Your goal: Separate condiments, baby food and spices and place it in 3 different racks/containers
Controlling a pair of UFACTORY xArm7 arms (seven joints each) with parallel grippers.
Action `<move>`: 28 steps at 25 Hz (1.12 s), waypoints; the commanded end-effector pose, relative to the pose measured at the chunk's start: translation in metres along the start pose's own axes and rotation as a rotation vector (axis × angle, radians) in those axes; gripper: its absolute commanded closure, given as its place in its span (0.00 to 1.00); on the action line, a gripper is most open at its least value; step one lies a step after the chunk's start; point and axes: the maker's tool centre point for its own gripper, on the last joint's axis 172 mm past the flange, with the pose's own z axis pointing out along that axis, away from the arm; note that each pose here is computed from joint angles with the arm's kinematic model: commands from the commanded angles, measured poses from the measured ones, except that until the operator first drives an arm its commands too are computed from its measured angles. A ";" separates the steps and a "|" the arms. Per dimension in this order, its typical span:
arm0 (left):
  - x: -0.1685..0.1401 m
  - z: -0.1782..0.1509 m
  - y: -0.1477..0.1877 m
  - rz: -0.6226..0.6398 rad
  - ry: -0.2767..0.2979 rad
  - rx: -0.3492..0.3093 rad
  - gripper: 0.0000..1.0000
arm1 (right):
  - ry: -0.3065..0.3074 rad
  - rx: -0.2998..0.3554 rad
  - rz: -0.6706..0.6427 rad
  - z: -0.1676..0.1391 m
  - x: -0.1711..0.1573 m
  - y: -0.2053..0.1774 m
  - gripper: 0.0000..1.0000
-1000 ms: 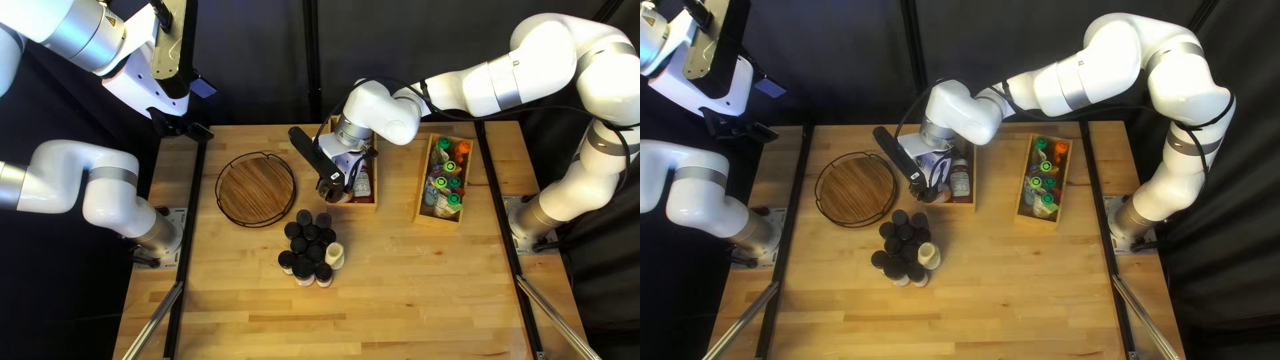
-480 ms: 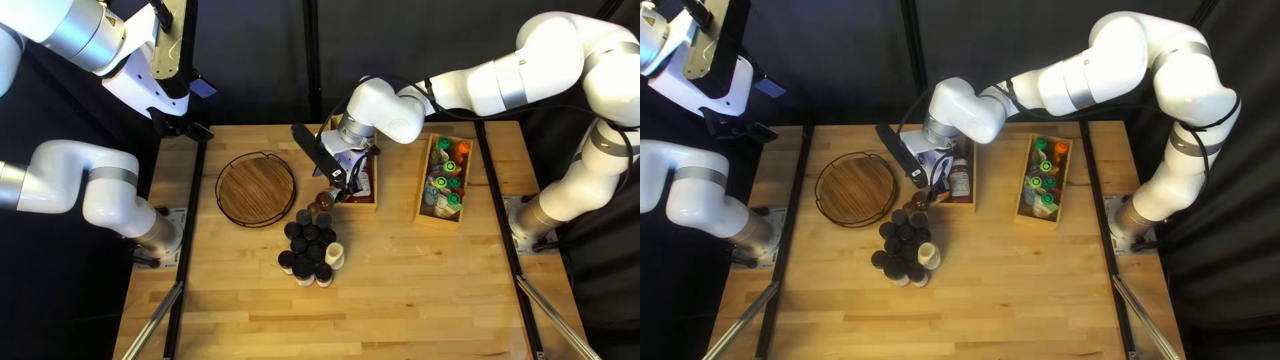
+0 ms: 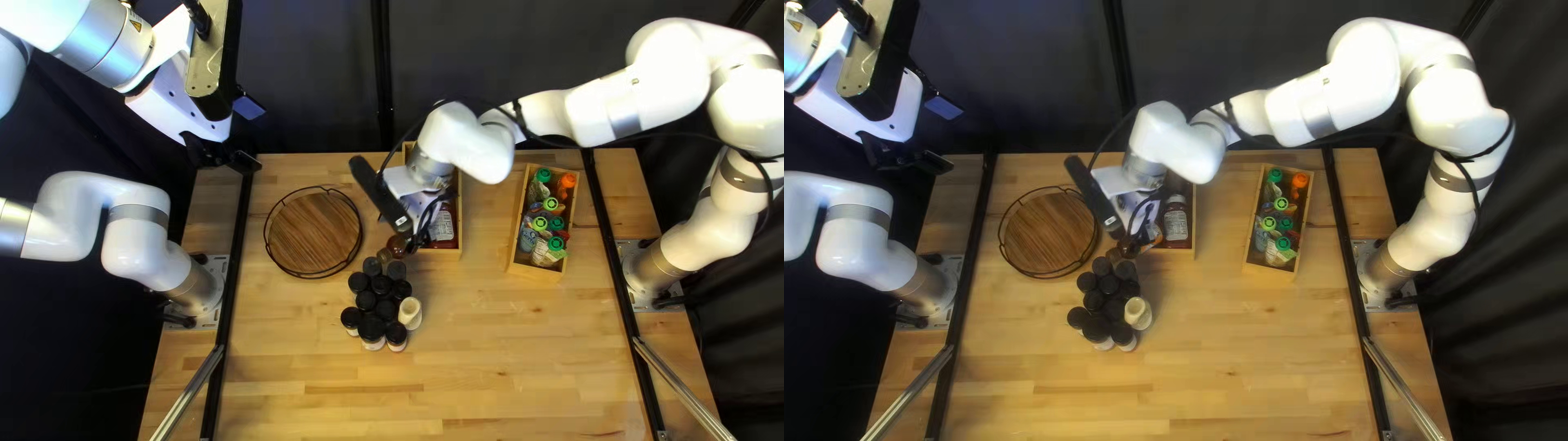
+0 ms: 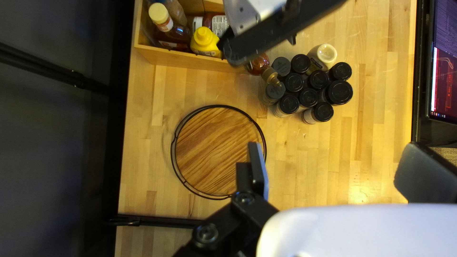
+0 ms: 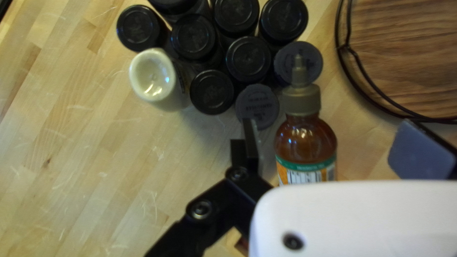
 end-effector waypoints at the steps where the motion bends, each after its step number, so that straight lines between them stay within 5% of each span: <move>1: 0.000 0.000 0.000 0.000 0.000 0.000 0.00 | -0.018 -0.001 0.006 0.017 0.002 0.003 0.00; 13: 0.000 0.000 0.000 0.000 0.000 0.000 0.00 | -0.051 -0.014 0.017 0.037 0.001 0.008 0.08; 15: 0.000 0.000 0.000 0.000 0.000 0.000 0.00 | -0.054 -0.015 0.019 0.039 0.001 0.008 0.23; 16: 0.000 0.000 0.000 0.000 0.000 0.000 0.00 | -0.055 -0.015 0.020 0.040 0.001 0.008 0.75; 17: 0.000 0.000 0.000 0.000 0.000 0.000 0.00 | -0.056 -0.016 0.019 0.041 0.000 0.008 0.96; 23: 0.000 0.000 0.000 0.000 0.000 0.000 0.00 | -0.058 -0.021 0.015 0.041 -0.005 0.005 0.99; 28: 0.000 0.000 0.000 0.000 0.000 0.000 0.00 | -0.048 -0.031 -0.009 0.011 0.002 0.001 1.00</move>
